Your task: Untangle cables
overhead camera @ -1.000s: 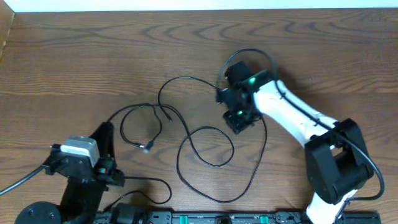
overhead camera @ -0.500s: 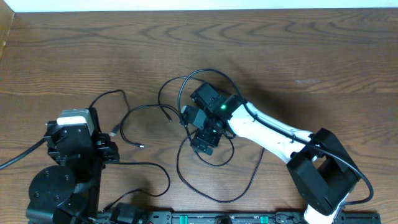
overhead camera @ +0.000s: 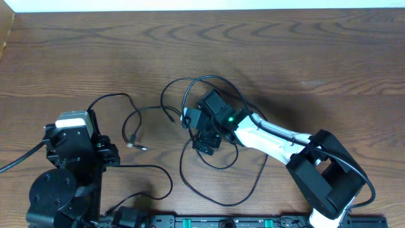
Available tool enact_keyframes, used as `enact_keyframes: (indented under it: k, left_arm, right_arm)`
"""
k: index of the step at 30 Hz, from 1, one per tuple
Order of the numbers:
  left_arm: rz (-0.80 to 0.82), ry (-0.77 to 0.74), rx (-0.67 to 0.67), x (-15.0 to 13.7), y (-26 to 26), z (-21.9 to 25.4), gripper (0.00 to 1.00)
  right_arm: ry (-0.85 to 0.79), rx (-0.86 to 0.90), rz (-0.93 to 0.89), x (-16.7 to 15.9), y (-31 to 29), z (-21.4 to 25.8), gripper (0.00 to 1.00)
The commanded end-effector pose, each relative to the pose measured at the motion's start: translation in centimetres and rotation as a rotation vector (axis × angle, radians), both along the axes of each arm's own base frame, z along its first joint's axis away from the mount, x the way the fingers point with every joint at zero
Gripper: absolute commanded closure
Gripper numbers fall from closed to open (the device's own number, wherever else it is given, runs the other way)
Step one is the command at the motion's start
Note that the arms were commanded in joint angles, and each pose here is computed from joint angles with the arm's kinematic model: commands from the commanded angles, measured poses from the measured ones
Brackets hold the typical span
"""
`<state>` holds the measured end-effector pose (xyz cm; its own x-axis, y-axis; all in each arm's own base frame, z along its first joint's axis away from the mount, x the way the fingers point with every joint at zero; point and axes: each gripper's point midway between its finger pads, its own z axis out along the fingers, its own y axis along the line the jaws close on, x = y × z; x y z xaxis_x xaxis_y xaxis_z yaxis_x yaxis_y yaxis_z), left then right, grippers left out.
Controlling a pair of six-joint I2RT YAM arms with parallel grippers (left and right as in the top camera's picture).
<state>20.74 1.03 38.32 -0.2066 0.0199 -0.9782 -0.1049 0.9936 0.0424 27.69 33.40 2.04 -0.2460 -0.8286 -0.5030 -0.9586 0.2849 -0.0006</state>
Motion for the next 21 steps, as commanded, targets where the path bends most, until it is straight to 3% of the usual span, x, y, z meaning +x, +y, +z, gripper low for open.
enact_keyframes:
  k: [1, 11, 21]
  left_arm:
    - [0.026, -0.001, -0.001, -0.1, 0.5, 0.0, 0.92]
    - [0.025, -0.001, -0.005, -0.1, 0.4, 0.0, 0.93]
    - [0.012, 0.001, -0.007, -0.1, 0.2, -0.1, 0.93]
  right_arm:
    - [-0.023, -0.029, 0.103, -1.4, -0.1, -0.9, 0.0]
    - [0.082, 0.005, 0.153, -4.6, -0.5, -2.6, 0.01]
    - [0.012, 0.069, 0.132, -3.3, 1.3, -1.3, 0.01]
